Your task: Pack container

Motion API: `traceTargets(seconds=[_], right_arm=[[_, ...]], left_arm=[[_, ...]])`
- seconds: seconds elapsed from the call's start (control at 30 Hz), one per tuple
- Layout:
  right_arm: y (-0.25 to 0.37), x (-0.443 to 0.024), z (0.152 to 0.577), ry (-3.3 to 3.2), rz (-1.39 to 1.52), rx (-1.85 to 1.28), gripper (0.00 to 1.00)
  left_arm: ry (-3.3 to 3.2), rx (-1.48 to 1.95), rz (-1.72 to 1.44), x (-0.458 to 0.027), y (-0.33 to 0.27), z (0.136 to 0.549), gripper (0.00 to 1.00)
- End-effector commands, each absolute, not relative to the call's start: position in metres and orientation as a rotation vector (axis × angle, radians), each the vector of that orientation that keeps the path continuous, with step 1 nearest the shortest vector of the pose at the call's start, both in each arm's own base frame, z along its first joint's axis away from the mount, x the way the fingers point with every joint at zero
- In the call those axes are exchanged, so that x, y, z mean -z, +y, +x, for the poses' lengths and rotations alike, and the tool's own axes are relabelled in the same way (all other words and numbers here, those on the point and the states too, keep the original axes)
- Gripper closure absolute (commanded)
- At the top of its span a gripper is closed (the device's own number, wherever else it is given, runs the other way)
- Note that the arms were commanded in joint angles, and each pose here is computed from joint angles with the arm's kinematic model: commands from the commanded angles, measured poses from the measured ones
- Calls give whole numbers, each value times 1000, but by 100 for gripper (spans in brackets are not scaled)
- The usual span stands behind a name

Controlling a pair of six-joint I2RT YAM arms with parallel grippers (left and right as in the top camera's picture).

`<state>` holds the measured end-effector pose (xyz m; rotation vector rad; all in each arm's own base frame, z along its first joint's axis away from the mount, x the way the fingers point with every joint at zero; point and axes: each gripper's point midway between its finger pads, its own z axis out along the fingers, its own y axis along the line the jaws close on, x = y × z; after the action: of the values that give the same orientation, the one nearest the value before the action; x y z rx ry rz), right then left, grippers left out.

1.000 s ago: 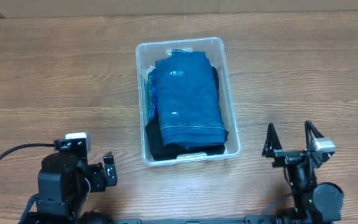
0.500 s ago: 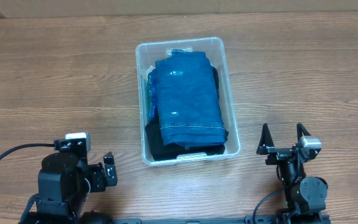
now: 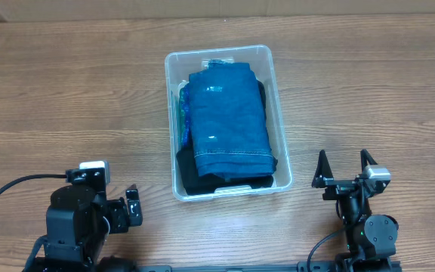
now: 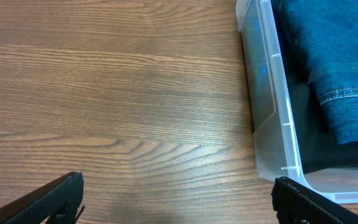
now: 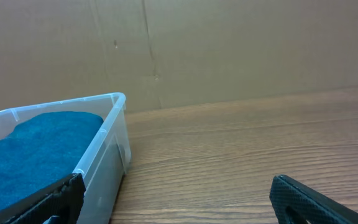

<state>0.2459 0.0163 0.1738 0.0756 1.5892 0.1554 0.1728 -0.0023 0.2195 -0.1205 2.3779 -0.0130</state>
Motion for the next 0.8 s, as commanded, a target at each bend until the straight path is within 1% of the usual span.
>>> traceTargets(seconds=[0.0,0.07,0.13,0.27,0.4,0.47,0.57,0.7,0.77], right_arm=[[16,-171,246,1588,81,-152,0],[16,-171,246,1588,81,-152,0],[16,-171,246,1588,81,-152,0],[16,-171,246,1588,81,-152,0],[16,-171,246,1588,81,-152,0],[16,-171,246,1588,81,-152,0],[16,-171,246,1588,81,-152,0],[16,-171,246,1588,81,-152,0],[16,-171,246,1588,81,-152,0]], left_arm=[[2353,4,-130,-219,0,169,0],[2341,2,-141,-208,3,161,0],[2298,17,-154,-195,3,163,0],[1999,51,-181,-182,5,202,0],[1748,57,-3,-179,-9,233,0],[1644,44,0,-182,-7,241,0],[1548,42,8,-180,-6,247,0],[1644,55,26,-157,-7,246,0],[1640,54,26,-158,-7,246,0]])
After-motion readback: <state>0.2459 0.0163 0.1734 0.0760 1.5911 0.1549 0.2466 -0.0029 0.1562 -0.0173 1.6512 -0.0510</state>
